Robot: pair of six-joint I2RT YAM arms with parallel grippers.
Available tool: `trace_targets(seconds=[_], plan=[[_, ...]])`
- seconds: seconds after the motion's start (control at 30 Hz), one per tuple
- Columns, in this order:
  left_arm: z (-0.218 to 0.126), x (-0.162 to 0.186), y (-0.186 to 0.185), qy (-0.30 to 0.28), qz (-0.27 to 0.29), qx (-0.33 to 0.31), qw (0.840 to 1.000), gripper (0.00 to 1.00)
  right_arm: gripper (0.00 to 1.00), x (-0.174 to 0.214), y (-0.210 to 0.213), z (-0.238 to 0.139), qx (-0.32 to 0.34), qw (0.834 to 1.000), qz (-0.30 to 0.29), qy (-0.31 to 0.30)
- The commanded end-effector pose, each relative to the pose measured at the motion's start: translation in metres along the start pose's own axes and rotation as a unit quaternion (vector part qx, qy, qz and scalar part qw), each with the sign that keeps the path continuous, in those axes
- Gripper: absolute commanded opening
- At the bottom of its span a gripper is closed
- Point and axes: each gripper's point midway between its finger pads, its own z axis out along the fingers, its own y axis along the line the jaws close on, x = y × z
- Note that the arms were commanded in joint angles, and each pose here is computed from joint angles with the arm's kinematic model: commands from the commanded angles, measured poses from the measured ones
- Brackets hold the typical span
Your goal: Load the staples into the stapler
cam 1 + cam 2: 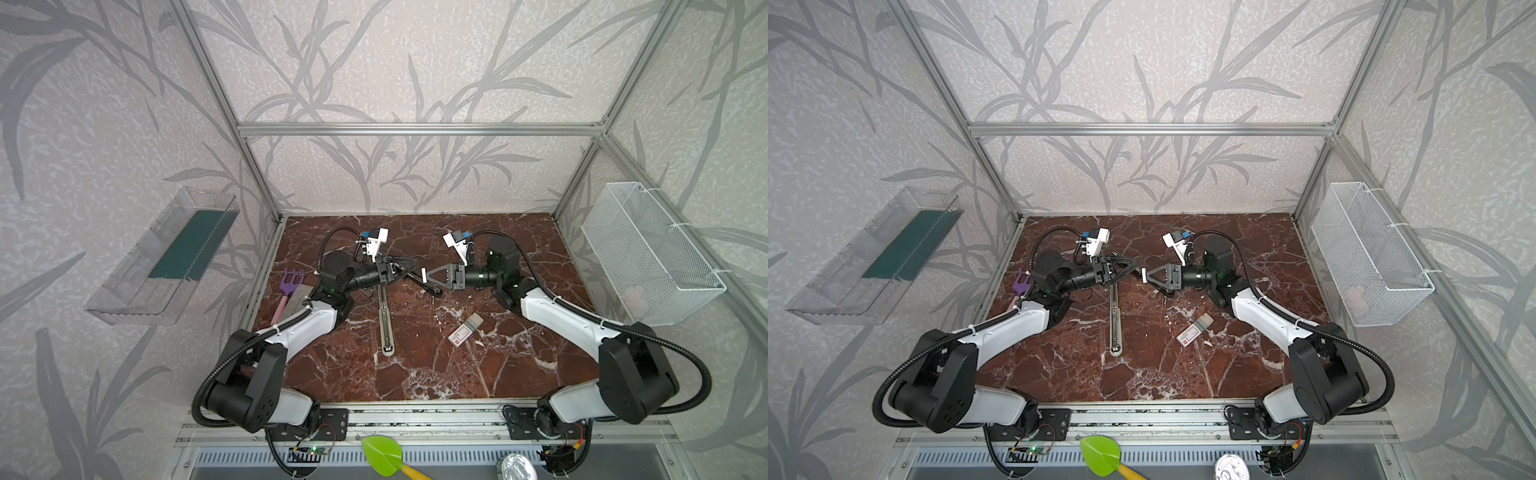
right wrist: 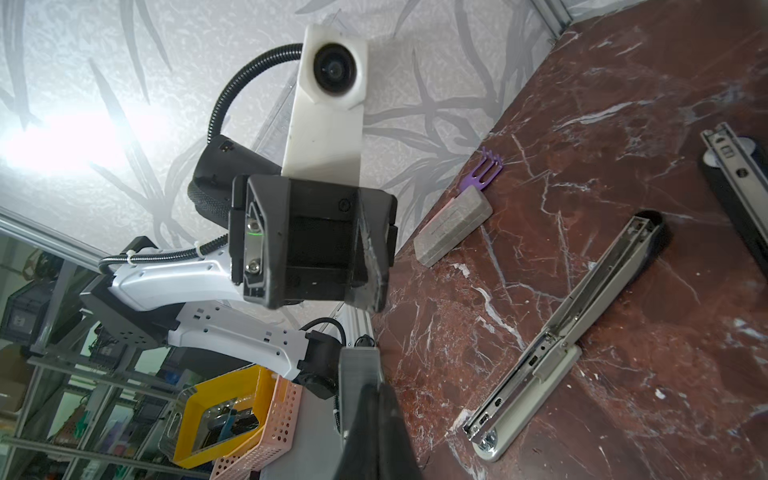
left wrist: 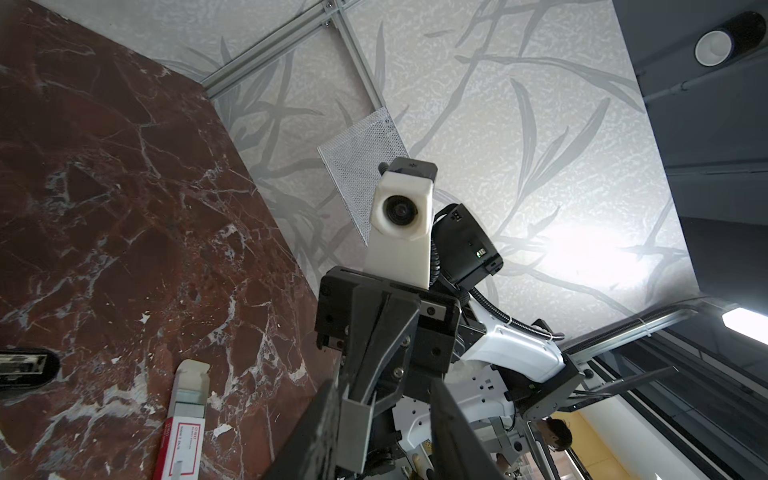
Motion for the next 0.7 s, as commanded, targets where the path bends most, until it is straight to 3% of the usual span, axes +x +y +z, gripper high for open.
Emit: trace_targets(seconds=[0.0,0.17,0.67], plan=[[0.005,0.009,-0.017,0.029,0.019,0.03,0.999,0.39,0.0,0.0,0.013,0.002,-0.038,0.999,-0.007,0.005],[0.008,0.014,-0.013,0.04,0.024,0.013,0.999,0.39,0.0,-0.001,0.017,0.002,-0.055,0.998,-0.004,0.003],[0.009,0.012,-0.023,0.039,0.015,0.038,0.998,0.32,0.0,0.002,0.011,0.003,-0.063,0.998,0.013,0.006]])
